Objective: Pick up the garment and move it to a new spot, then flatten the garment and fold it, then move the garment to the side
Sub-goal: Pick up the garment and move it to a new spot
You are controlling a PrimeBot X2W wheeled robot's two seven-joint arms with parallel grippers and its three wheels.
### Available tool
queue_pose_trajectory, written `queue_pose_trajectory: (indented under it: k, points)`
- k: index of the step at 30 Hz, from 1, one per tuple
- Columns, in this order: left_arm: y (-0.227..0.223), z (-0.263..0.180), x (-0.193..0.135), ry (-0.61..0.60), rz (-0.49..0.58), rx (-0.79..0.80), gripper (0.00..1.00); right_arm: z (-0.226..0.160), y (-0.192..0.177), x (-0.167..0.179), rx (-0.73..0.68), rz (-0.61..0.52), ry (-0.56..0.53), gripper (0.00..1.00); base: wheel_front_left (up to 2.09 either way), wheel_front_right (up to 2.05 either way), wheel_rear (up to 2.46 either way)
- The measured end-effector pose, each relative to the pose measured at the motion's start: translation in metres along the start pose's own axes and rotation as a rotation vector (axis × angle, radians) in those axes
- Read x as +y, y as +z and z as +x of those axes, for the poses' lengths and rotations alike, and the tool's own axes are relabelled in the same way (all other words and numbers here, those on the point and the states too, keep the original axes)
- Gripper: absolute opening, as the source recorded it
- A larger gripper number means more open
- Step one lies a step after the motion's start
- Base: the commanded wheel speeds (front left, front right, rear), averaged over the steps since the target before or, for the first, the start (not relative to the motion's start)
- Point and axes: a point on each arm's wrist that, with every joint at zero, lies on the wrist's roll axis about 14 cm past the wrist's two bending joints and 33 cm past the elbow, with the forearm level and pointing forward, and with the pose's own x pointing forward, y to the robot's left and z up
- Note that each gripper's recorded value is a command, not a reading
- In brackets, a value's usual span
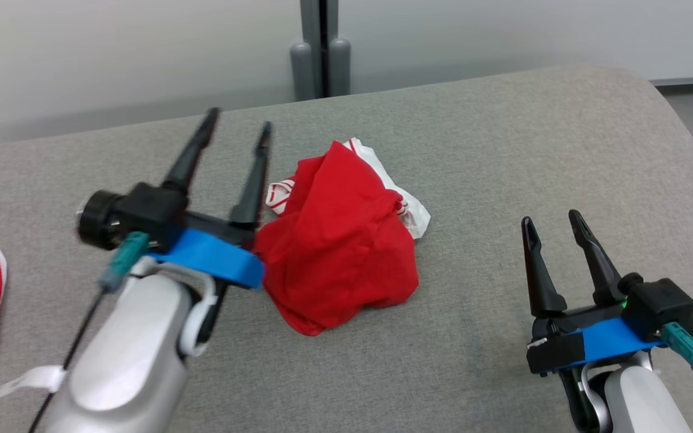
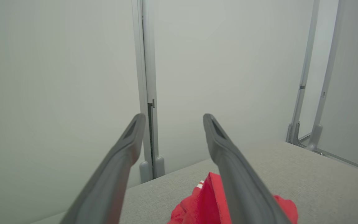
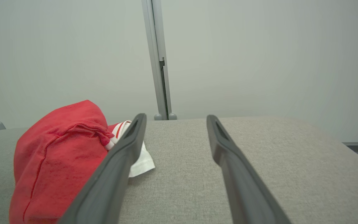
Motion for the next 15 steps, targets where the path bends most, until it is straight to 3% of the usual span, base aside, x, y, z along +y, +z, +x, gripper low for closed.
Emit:
queue_pose_trajectory:
  k: [6,15]
  points:
    - [0.013,-0.056,0.077,0.251,0.057,-0.007,1.00,0.002,-0.001,0.017,0.000,0.007,0.048,1.00,0.00,0.00,0.00]
    - [0.007,-0.138,0.122,0.477,0.082,0.044,1.00,0.005,-0.003,0.037,0.009,0.010,0.101,1.00,0.00,0.00,0.00]
